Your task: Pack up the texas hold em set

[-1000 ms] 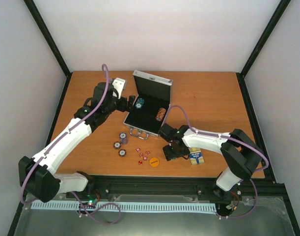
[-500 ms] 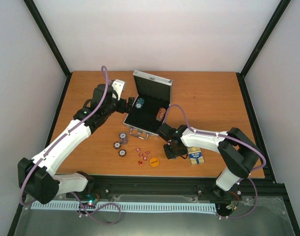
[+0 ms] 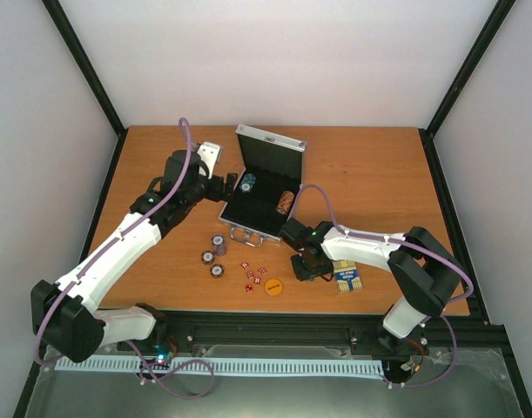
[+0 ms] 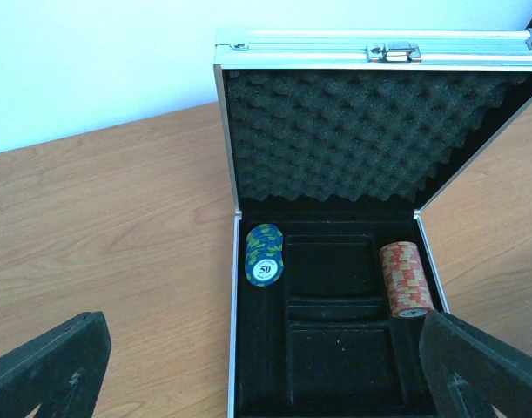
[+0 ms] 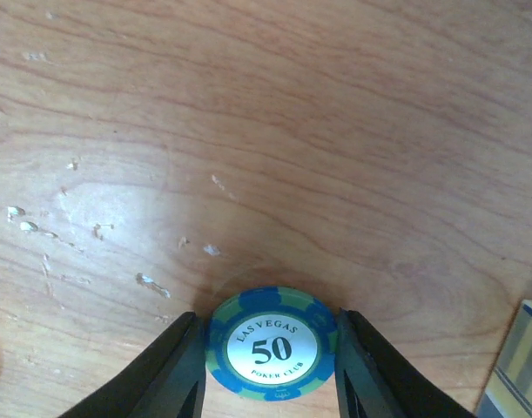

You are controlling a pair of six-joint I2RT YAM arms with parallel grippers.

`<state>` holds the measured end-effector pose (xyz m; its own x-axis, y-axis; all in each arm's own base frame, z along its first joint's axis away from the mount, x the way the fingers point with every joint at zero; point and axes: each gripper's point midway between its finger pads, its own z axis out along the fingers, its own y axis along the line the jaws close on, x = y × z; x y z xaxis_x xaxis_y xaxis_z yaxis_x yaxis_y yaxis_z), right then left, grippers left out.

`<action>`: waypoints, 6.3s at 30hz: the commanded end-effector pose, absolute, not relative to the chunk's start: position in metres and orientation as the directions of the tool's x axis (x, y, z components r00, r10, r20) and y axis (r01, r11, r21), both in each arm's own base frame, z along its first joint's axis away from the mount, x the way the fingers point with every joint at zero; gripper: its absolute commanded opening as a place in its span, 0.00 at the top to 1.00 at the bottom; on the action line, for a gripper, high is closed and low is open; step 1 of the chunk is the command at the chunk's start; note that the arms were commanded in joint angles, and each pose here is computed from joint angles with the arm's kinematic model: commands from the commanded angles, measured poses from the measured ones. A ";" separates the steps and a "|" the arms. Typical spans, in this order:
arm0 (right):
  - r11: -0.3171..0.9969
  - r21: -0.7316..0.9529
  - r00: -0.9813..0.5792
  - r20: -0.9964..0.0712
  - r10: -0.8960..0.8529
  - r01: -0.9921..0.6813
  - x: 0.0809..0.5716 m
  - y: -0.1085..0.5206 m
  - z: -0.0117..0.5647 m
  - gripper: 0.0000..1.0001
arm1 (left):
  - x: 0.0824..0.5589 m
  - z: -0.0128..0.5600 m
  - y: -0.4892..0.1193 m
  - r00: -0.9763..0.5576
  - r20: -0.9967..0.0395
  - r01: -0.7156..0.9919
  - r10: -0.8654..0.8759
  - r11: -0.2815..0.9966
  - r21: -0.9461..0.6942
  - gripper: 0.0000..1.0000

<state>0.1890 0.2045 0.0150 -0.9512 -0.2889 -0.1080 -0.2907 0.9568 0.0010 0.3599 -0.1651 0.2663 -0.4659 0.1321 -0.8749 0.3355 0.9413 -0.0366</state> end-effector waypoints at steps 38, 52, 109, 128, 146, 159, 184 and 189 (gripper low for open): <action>0.956 0.047 -0.873 -0.423 -0.245 -0.291 0.268 0.241 0.118 0.00 | 0.306 0.243 -0.166 -0.551 -0.834 0.375 0.005 0.895 -0.243 0.00; 0.915 0.079 -0.827 -0.465 -0.317 -0.395 0.271 0.261 0.125 0.00 | 0.311 0.238 -0.088 -0.755 -0.596 -0.185 -0.273 0.961 -0.206 0.17; 0.915 0.105 -0.838 -0.452 -0.306 -0.390 0.239 0.232 0.087 0.00 | 0.213 0.017 0.008 -0.595 -0.067 -0.799 -0.801 0.598 -0.060 0.19; 0.919 0.097 -0.841 -0.448 -0.302 -0.382 0.239 0.228 0.083 0.00 | 0.195 0.003 0.000 -0.606 0.016 -0.795 -0.795 0.605 -0.052 0.43; 0.920 0.091 -0.846 -0.436 -0.307 -0.380 0.239 0.228 0.074 0.00 | 0.195 0.013 -0.002 -0.607 -0.004 -0.791 -0.795 0.605 -0.092 0.61; 0.922 0.094 -0.848 -0.437 -0.302 -0.377 0.238 0.228 0.074 0.00 | 0.212 0.038 0.006 -0.623 -0.092 -0.767 -0.777 0.630 -0.123 0.62; 0.920 0.095 -0.846 -0.439 -0.304 -0.380 0.238 0.228 0.074 0.00 | 0.199 0.021 -0.007 -0.640 0.018 -0.766 -0.768 0.635 -0.103 0.35; 0.920 0.097 -0.848 -0.435 -0.304 -0.380 0.237 0.228 0.071 0.00 | 0.198 0.014 -0.010 -0.631 0.044 -0.774 -0.775 0.625 -0.101 0.37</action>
